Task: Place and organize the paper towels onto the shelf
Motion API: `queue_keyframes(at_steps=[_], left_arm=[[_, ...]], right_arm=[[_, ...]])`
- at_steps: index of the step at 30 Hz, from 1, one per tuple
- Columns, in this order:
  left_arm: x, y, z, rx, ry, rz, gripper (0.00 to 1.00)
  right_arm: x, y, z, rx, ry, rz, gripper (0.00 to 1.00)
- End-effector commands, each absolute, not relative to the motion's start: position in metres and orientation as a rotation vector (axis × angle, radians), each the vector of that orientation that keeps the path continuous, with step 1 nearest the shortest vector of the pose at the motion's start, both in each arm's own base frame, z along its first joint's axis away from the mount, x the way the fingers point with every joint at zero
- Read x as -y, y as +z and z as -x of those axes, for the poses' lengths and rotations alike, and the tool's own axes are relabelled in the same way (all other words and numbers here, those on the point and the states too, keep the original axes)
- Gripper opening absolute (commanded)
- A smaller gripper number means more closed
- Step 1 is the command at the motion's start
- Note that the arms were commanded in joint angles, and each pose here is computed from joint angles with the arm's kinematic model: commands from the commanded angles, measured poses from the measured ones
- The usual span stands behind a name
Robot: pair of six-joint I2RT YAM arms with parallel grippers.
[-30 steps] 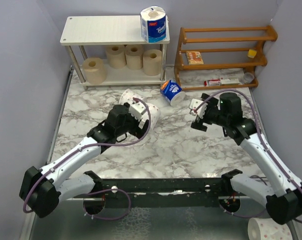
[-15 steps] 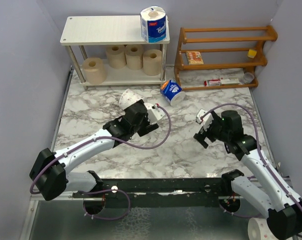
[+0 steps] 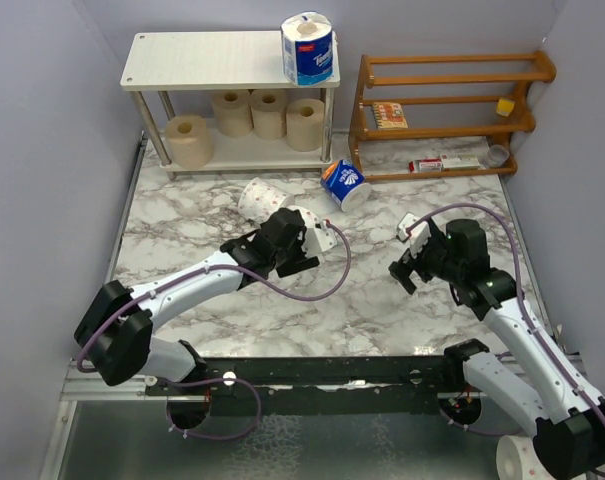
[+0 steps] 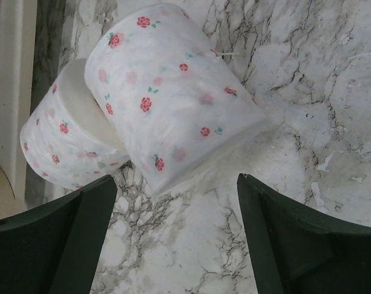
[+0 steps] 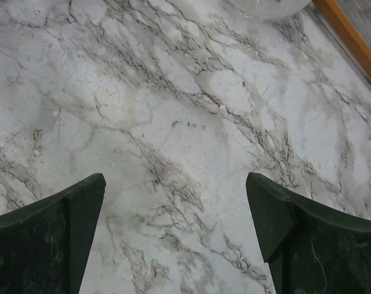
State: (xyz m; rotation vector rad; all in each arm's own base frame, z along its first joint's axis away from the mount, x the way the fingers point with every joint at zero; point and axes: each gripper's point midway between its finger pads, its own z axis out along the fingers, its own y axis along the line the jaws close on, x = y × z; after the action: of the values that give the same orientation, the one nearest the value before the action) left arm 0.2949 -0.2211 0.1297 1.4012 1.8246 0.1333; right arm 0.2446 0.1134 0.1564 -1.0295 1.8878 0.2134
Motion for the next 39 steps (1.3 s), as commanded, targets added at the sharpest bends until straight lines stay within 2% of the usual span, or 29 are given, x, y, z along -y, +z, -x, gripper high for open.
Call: queue_keyframes(at_steps=[1,6,13,19,23,25,26,33,39], left_arm=[[0.225,0.123,-0.293,-1.833,0.076,-1.430,0.81],[0.218,0.114,-0.301,-1.854,0.133,-1.414,0.59],[0.221,0.101,-0.305,-1.880,0.115,-1.403,0.65],[0.223,0.086,-0.309,-1.904,0.119,-1.408,0.61],[0.230,0.075,-0.308,-1.926,0.083,-1.433,0.31],[0.230,0.069,-0.310,-1.940,0.097,-1.448,0.02],[0.229,0.067,-0.312,-1.951,0.109,-1.447,0.00],[0.236,0.055,-0.310,-2.073,0.058,-1.387,0.00],[0.265,0.113,-0.309,-2.113,-0.249,-1.106,0.00]], right_arm=[[-0.115,0.151,-0.244,-1.881,0.224,1.046,1.00],[-0.115,0.146,-0.245,-1.898,0.229,1.051,1.00],[-0.114,0.145,-0.245,-1.911,0.225,1.048,1.00],[-0.115,0.145,-0.246,-1.906,0.229,1.054,1.00],[-0.115,0.145,-0.245,-1.910,0.228,1.055,1.00],[-0.115,0.145,-0.246,-1.907,0.227,1.058,1.00],[-0.115,0.146,-0.246,-1.906,0.227,1.057,1.00],[-0.114,0.147,-0.247,-1.899,0.216,1.050,1.00],[-0.114,0.146,-0.247,-1.903,0.217,1.052,1.00]])
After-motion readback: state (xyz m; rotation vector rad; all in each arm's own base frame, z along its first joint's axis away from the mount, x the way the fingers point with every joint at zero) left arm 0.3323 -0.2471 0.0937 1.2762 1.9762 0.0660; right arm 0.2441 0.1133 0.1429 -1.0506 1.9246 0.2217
